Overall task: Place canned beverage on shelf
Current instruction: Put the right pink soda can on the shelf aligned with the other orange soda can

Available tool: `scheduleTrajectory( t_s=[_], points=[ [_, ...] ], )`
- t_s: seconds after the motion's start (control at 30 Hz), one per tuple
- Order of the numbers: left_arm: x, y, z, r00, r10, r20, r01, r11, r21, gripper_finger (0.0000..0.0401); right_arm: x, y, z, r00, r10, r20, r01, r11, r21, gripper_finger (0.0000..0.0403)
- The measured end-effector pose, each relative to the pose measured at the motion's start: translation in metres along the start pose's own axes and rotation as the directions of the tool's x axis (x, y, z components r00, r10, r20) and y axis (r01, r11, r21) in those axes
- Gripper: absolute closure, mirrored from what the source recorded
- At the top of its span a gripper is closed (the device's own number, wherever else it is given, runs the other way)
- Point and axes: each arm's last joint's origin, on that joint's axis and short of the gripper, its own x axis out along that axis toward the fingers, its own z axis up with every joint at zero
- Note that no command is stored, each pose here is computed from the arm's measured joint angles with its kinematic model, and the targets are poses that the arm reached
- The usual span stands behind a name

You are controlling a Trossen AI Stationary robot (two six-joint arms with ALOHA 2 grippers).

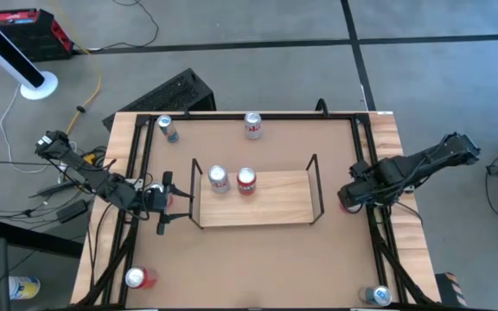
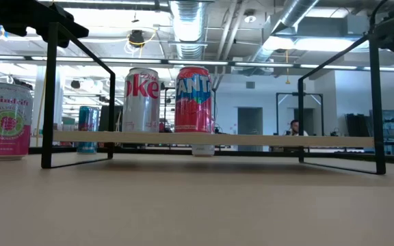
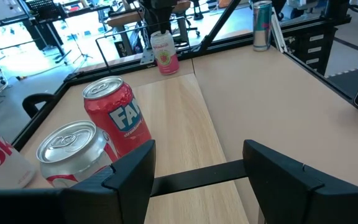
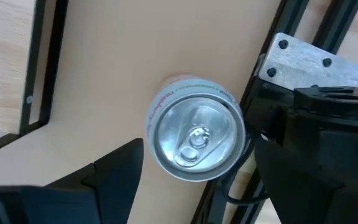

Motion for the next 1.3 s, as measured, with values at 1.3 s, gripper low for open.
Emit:
scheduleTrajectory(
  t_s=[1.3],
  points=[
    [0.0,0.0,0.0,1.0,0.0,0.0,0.0,1.0,0.0,0.0173,-0.041,-0.005,0.036,0.902,0.072,0.426,-0.025,0.993,-0.115,0.0128]
  ],
)
